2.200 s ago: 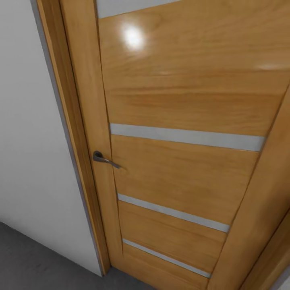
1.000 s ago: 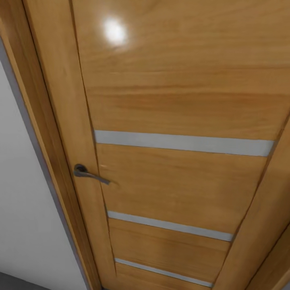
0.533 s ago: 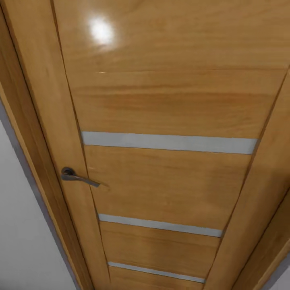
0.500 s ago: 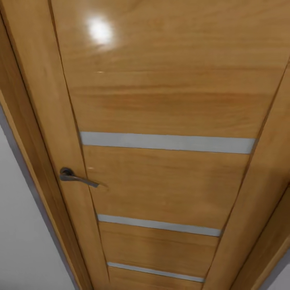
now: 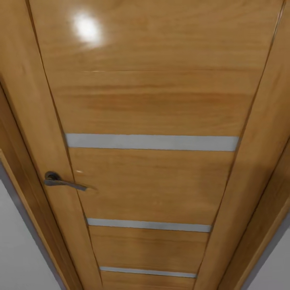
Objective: Move the two storage containers from the living room to the garage. In the garage, place one container on the floor and stack the other container on top of it (either order is fine).
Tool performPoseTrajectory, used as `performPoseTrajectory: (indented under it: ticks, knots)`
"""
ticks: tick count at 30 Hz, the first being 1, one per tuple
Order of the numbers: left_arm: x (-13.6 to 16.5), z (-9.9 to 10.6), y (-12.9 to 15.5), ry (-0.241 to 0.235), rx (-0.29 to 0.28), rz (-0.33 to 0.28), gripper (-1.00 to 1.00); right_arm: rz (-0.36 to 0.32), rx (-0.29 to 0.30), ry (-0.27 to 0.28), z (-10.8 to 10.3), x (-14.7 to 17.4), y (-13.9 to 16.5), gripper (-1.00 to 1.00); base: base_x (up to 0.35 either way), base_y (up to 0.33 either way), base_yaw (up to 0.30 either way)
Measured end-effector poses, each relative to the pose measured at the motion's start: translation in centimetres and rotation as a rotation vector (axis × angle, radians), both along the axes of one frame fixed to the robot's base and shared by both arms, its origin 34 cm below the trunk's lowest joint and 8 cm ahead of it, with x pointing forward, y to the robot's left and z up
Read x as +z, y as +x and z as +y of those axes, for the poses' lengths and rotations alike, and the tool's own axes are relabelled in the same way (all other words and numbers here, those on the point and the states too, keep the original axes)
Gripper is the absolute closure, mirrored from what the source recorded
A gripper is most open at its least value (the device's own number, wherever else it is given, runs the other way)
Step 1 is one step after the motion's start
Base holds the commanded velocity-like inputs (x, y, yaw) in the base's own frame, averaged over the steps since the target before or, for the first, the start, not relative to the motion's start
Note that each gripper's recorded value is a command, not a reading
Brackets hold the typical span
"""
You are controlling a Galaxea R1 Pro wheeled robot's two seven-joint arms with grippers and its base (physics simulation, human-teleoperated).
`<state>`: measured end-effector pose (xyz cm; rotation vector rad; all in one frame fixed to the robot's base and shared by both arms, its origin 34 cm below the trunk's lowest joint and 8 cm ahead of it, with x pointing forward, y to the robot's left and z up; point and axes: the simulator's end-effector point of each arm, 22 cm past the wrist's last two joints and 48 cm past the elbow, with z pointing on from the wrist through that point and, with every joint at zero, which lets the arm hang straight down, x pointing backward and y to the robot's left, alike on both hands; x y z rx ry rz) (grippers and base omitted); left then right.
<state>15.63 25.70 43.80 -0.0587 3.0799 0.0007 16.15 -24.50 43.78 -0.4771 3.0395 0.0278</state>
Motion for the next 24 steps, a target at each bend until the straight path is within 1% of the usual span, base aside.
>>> performPoseTrajectory:
  ticks: [9,24]
  knots:
    - [0.00,0.00,0.00,0.000,0.000,0.000,-1.00,0.000,-0.001,0.000,-0.02,0.00,0.00,-1.00,0.097,0.236,-0.002]
    - [0.00,0.11,-0.01,0.001,0.000,0.001,-1.00,0.000,0.000,0.000,-0.04,0.00,0.00,-1.00,0.005,0.013,0.000]
